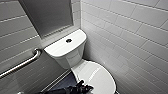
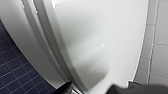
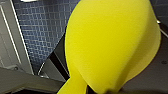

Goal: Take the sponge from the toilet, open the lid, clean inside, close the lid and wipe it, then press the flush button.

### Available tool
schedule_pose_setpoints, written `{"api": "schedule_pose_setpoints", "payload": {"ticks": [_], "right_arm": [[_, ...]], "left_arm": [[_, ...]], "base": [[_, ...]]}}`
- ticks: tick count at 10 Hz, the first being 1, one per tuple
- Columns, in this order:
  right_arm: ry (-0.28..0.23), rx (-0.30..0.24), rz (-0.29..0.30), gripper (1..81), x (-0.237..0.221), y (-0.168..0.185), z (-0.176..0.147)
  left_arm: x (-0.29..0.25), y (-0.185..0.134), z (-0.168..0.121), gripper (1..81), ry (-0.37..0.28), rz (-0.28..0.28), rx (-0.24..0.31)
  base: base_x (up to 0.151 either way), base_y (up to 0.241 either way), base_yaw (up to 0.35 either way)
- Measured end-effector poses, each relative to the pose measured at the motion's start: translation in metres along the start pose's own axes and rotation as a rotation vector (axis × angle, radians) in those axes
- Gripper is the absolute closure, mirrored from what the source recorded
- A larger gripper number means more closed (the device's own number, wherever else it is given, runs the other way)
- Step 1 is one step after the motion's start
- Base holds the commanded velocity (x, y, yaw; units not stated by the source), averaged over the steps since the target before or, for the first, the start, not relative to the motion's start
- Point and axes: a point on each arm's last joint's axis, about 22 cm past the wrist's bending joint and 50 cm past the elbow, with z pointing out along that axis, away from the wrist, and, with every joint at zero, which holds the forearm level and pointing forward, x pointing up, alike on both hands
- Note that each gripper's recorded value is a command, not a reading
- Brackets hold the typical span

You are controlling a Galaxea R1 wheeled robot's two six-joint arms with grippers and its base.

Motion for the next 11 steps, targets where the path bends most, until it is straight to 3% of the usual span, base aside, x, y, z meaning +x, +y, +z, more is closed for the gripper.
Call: {"api": "schedule_pose_setpoints", "payload": {"ticks": [6, 9, 11], "right_arm": [[-0.002, 0.003, 0.001, 81.1, -0.002, -0.002, 0.003], [-0.002, 0.007, 0.001, 81.1, -0.002, -0.004, 0.005], [0.005, 0.011, -0.005, 81.1, 0.004, -0.007, 0.008]], "left_arm": [[0.007, -0.003, 0.001, 1.0, 0.033, -0.044, -0.008], [0.010, -0.008, 0.000, 1.0, 0.154, -0.115, -0.100], [0.009, -0.009, 0.000, 1.0, 0.175, -0.123, -0.117]], "base": [[0.000, 0.000, 0.000], [0.000, 0.000, 0.000], [0.000, 0.000, 0.000]]}}
